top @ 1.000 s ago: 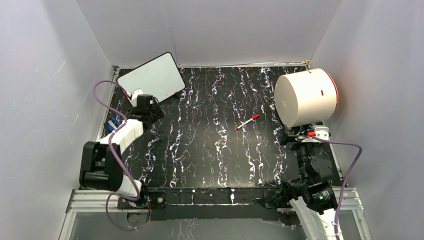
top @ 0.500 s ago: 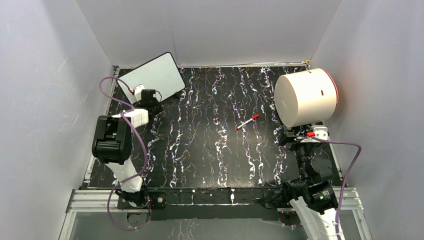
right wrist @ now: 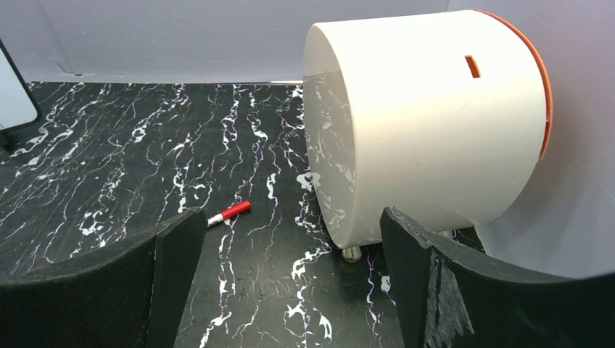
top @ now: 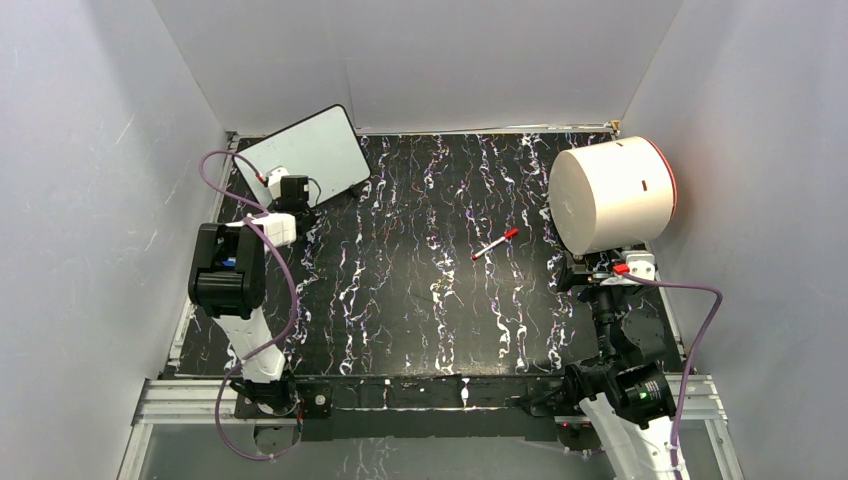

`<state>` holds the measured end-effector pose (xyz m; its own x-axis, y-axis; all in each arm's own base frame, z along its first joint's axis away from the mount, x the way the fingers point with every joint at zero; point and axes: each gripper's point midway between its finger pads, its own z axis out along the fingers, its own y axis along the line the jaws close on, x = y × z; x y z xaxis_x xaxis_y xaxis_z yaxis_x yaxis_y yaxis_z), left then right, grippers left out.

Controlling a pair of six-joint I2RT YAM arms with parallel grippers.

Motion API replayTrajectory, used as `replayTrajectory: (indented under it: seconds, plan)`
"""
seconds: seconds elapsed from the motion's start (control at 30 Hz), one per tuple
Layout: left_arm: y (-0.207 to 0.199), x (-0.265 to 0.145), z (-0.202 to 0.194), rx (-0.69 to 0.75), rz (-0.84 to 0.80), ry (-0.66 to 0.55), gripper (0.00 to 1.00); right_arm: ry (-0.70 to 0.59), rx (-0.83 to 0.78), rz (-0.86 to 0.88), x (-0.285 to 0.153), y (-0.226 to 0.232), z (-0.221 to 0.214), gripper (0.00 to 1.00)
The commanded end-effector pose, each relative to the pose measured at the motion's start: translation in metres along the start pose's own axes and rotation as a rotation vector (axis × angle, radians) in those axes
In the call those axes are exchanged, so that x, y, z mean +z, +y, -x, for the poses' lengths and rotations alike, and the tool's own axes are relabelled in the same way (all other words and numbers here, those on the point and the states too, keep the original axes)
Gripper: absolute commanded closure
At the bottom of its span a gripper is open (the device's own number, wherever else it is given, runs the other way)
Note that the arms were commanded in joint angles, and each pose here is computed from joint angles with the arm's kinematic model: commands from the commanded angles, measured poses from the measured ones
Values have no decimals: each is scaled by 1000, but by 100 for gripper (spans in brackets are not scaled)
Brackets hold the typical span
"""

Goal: Write a sentence on the whiteboard
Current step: Move the whiteboard to the center of the board.

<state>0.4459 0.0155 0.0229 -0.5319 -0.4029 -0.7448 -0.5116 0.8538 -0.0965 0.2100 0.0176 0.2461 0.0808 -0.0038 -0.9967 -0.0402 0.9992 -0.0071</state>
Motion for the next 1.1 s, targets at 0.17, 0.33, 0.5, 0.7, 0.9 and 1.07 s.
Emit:
replayTrajectory:
  seconds: [0.17, 0.33, 0.5, 0.7, 0.9, 1.07]
  plan:
    - [-18, -14, -24, 41, -93, 50, 100, -81, 17, 29, -3, 4, 26, 1]
    - [-28, -39, -51, 69, -126, 80, 100, -84, 15, 39, -3, 6, 25, 1]
    - [-35, -63, -72, 91, -149, 87, 100, -82, 8, 43, -2, 7, 24, 1]
    - [-39, -85, -107, 84, -181, 127, 100, -69, -8, 40, -2, 6, 21, 1]
    - [-51, -113, -129, 104, -239, 138, 100, -92, -12, 90, -2, 15, 26, 1]
    - [-54, -131, -140, 132, -249, 134, 100, 9, 34, 159, 8, 32, 30, 1]
